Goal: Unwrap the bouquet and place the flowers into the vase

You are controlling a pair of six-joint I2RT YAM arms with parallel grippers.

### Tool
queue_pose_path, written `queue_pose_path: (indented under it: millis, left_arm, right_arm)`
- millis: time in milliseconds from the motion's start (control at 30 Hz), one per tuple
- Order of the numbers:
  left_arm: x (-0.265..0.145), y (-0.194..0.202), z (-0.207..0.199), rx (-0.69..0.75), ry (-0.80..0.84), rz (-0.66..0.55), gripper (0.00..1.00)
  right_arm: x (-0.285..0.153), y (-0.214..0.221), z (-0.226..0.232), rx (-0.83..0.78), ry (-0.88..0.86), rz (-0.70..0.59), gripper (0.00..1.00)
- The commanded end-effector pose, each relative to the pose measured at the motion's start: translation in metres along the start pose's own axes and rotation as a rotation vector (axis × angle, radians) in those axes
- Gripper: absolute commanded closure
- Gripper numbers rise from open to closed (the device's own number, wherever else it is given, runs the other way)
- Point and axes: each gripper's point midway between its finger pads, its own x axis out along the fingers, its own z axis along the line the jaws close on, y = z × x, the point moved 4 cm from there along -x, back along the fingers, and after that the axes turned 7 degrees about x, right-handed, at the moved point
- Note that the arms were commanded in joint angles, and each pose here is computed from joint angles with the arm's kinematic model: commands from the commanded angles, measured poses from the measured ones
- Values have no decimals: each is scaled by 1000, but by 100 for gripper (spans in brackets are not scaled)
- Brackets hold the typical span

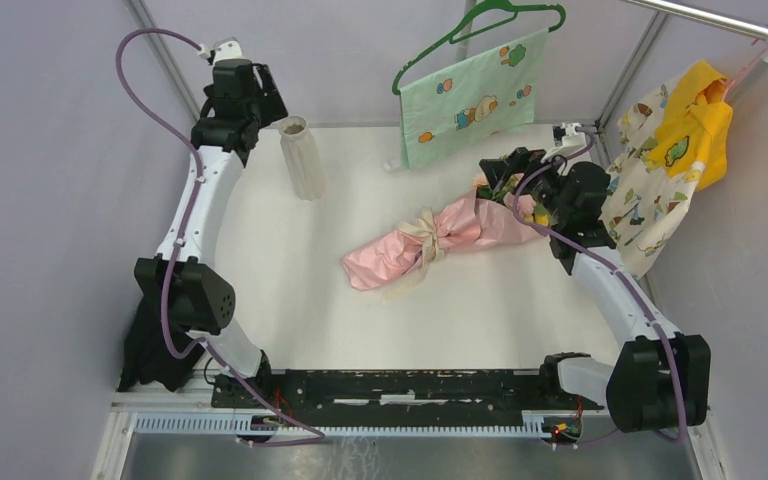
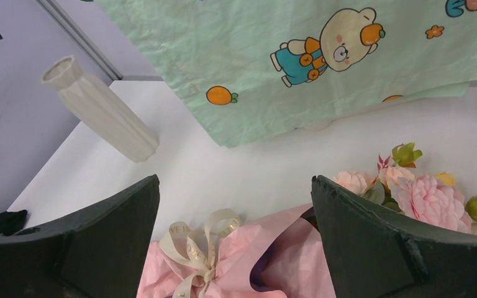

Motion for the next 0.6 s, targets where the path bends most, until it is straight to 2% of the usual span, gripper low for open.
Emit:
queue_pose_path:
  millis: [0, 333, 567]
  left_arm:
    - [3, -16, -9, -83, 94, -37, 20]
    - [18, 2, -15, -105, 114, 11, 22]
    - [26, 19, -11, -119, 62, 69, 36]
  right_arm:
    - [5, 0, 5, 7, -55, -12, 3]
    - [9, 8, 3, 16, -54, 9, 4]
    - [10, 12, 0, 24, -50, 20, 4]
